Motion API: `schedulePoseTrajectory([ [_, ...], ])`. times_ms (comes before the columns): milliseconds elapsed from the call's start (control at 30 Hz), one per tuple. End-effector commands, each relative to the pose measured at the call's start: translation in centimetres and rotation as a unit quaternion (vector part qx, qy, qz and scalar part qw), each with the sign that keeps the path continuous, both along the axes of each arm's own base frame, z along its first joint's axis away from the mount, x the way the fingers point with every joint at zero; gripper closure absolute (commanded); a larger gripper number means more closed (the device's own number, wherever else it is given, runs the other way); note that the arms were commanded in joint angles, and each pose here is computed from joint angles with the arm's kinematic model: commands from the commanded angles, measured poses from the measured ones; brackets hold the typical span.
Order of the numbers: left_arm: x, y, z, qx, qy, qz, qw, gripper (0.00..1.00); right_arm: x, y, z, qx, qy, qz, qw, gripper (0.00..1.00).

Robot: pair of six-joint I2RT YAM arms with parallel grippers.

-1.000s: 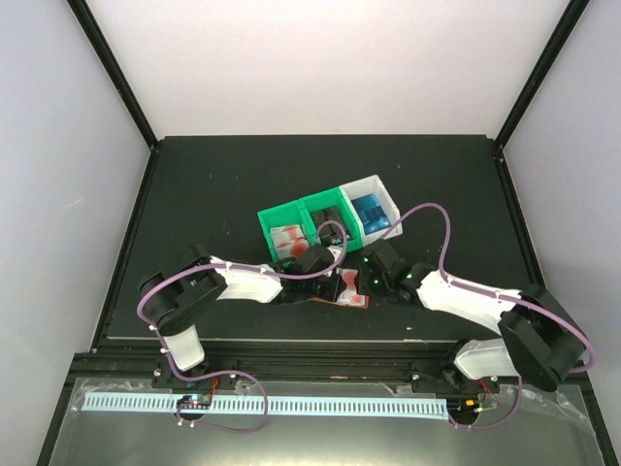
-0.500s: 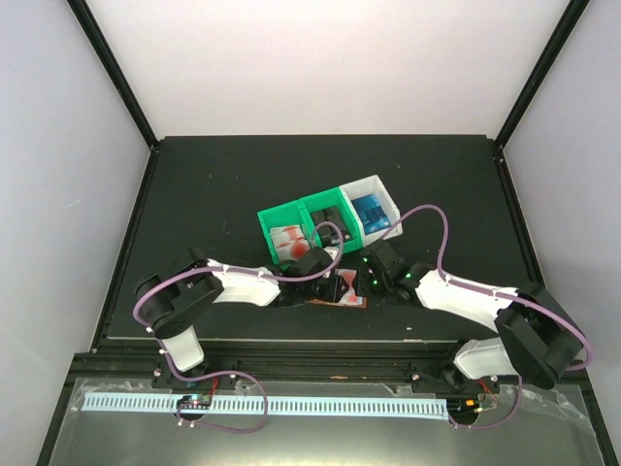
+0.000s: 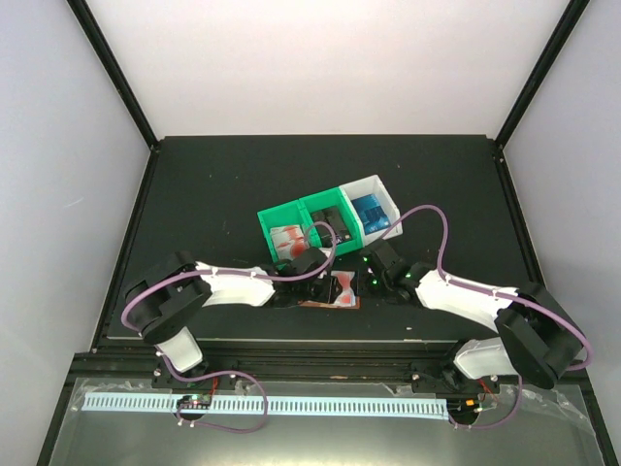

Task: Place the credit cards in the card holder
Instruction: Insert the credit card into the card holder.

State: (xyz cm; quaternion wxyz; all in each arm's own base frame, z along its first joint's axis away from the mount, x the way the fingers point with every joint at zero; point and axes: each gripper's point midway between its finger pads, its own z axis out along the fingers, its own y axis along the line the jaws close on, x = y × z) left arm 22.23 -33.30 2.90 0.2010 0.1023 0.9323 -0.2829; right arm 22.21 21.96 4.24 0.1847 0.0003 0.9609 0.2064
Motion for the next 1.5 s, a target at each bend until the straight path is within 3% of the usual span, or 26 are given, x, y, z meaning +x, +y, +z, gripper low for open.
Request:
schedulePoseTrajectory([
  [0, -0.7, 1.4, 0.4, 0.021, 0.023, 0.025, 0.999, 0.57, 0.2, 0.3, 0.3, 0.013, -0.002, 0.002, 1.0, 0.63],
  [167, -0.6, 1.7, 0.9, 0.031, 0.033, 0.042, 0.998, 0.61, 0.1, 0.5, 0.2, 0.015, 0.001, 0.006, 1.0, 0.64],
  [400, -0.8, 1.9, -0.3, 0.044, 0.044, 0.04, 0.997, 0.84, 0.0, 0.5, 0.1, 0.015, 0.002, 0.009, 1.0, 0.64],
  [667, -1.2, 2.3, -1.7, 0.062, 0.058, 0.037, 0.996, 0.95, -0.1, 1.4, 0.4, 0.034, 0.003, 0.025, 0.999, 0.65],
  [867, -1.4, 2.4, -2.4, 0.068, 0.064, 0.036, 0.995, 0.95, -0.2, 2.3, 0.8, 0.054, 0.005, 0.04, 0.998, 0.7],
  [1233, -1.4, 2.4, -2.6, 0.069, 0.066, 0.036, 0.995, 0.93, -0.9, 4.4, 0.1, 0.092, 0.032, 0.079, 0.992, 0.7],
  [1333, -1.5, 2.5, -2.2, 0.067, 0.063, 0.037, 0.995, 0.88, -0.9, 5.0, 0.4, 0.106, 0.032, 0.086, 0.99, 0.7],
  [1467, -1.3, 2.7, -0.4, 0.053, 0.049, 0.041, 0.997, 0.73, -0.7, 5.2, 0.8, 0.107, 0.027, 0.088, 0.99, 0.7],
])
